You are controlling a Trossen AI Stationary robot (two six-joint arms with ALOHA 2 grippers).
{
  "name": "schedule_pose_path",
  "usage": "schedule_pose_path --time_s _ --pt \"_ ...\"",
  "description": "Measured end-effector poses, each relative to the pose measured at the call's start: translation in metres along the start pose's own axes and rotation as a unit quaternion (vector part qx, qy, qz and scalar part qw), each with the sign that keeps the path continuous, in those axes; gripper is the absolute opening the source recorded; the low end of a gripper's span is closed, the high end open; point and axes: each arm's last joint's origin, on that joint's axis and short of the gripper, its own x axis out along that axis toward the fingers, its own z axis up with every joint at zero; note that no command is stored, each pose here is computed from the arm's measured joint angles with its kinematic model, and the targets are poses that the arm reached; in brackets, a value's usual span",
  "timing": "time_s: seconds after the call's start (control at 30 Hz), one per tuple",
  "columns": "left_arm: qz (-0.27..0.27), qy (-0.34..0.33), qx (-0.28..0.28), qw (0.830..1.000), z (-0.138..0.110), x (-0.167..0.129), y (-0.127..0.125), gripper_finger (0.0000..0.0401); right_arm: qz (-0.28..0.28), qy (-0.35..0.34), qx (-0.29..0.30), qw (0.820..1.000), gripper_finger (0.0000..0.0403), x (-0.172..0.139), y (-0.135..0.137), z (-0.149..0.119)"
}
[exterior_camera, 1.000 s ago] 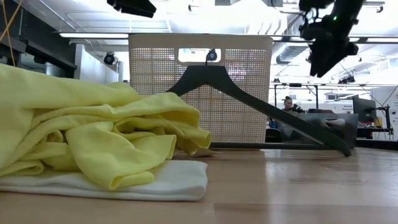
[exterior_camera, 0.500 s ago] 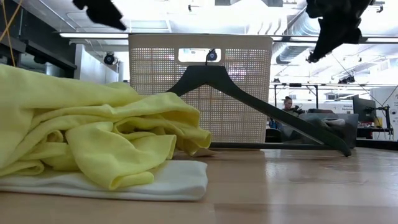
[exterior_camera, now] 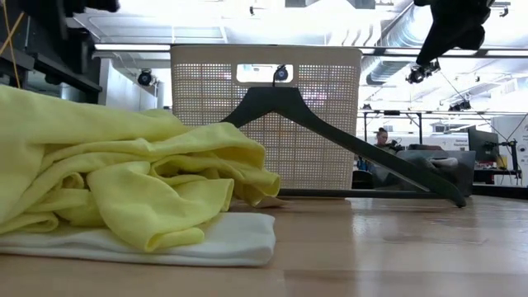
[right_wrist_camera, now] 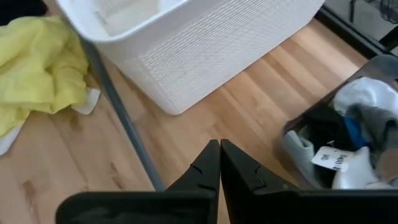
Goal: Pick & Place Cloths
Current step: Put the bottom black underwear into the wire basket
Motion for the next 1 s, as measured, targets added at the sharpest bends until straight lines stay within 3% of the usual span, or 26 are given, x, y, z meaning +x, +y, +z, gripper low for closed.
schedule_pose_path --time_s 0.4,0.7,1.0 --pt "-0.013 0.081 0.009 0.997 -0.023 0.017 -0.042 0.0317 0.008 0.001 -0.027 1.0 0.0003 0.003 0.014 -0.004" --pt "0.038 0.161 0.01 0.986 -0.055 0.051 -0.054 0.0317 0.014 -0.014 -0.044 0.999 0.0002 -0.001 0.019 -0.009" --pt "0.049 0.145 -0.02 0.988 -0.066 0.064 -0.058 0.0317 0.02 -0.023 -0.052 0.998 0.0002 -0.004 0.023 -0.013"
